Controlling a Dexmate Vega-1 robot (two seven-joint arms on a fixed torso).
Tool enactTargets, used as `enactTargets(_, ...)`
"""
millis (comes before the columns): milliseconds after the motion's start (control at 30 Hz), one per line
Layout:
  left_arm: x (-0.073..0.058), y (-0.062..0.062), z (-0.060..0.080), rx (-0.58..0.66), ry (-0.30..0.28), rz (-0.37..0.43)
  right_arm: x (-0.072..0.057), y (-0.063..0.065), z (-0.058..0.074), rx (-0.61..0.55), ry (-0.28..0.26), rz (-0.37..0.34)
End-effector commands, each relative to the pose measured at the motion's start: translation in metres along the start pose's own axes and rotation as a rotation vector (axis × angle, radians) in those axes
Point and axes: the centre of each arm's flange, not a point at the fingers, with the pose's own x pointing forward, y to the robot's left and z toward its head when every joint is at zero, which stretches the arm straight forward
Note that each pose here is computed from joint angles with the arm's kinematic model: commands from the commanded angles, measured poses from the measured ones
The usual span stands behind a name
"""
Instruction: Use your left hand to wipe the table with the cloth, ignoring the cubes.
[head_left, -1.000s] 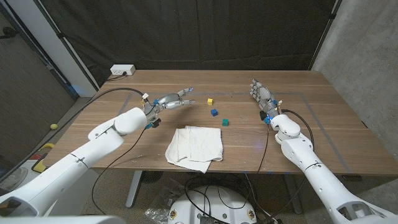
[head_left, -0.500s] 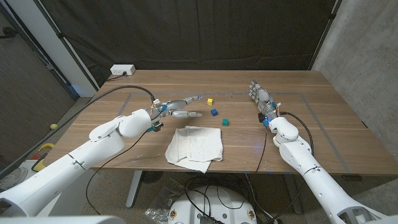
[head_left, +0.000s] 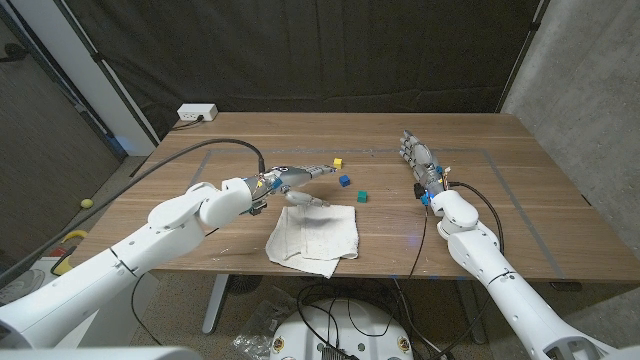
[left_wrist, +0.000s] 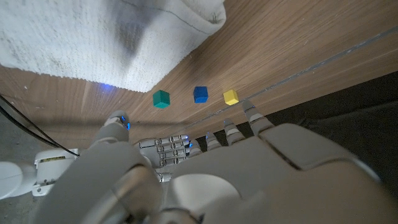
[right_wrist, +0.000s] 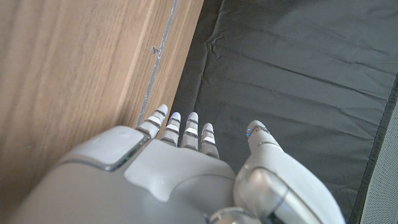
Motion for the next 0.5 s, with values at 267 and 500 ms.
enactTargets(267, 0.01, 0.006, 0.04, 0.324, -0.023, -0.112, -0.004, -0.004, -0.007, 0.013, 0.007, -0.023)
enactTargets(500, 0.015, 0.008, 0.05, 0.393, -0.027, -0.166, -0.001, -0.006, -0.01, 0.02, 0.004, -0.03)
